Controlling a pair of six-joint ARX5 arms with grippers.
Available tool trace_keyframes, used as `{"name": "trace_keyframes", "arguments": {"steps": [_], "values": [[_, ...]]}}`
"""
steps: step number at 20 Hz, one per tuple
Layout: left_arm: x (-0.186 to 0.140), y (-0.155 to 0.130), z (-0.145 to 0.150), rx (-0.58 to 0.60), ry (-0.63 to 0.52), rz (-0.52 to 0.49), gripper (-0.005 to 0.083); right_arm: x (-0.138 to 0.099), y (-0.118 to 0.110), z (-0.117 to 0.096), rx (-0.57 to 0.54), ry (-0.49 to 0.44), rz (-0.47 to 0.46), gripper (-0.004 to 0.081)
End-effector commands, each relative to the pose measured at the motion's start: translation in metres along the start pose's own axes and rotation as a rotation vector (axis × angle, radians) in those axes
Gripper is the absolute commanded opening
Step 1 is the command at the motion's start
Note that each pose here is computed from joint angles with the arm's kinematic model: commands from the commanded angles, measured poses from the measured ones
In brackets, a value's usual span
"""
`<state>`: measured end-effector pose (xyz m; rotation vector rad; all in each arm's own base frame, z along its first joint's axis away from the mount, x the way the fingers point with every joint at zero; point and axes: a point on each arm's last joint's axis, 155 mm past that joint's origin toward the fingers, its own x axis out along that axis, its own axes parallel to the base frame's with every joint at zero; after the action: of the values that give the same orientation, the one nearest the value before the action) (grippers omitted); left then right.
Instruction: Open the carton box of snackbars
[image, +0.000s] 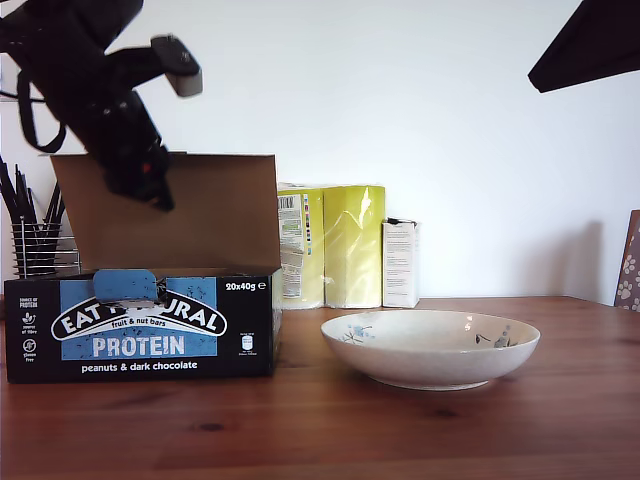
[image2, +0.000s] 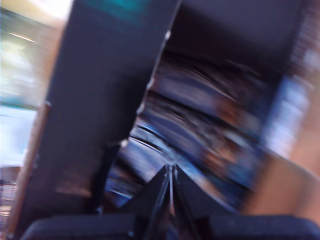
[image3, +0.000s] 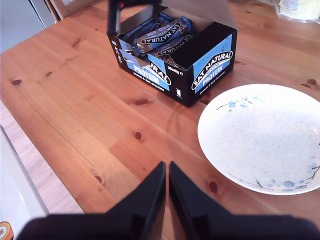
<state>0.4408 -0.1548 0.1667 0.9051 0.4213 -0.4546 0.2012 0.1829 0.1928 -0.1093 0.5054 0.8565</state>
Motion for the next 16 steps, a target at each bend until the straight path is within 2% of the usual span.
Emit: {"name": "trace_keyframes", "arguments": {"steps": [1,5,16], "values": [[0.002,0.014,0.005,-0.044,-0.042,0.052,-0.0020,0.001,0.001,0.000,-0.005,-0.001,0.003,-0.0013],[0.007,0.043,0.007,-0.154,-0.119,0.111,-0.0020,0.001,0.001,0.000,-0.004,-0.001,0.003,-0.0013],[0.055,0.062,0.000,-0.179,-0.241,0.206,-0.0020,0.001,0.001,0.002,0.023,-0.008,0.004,-0.0013]]}}
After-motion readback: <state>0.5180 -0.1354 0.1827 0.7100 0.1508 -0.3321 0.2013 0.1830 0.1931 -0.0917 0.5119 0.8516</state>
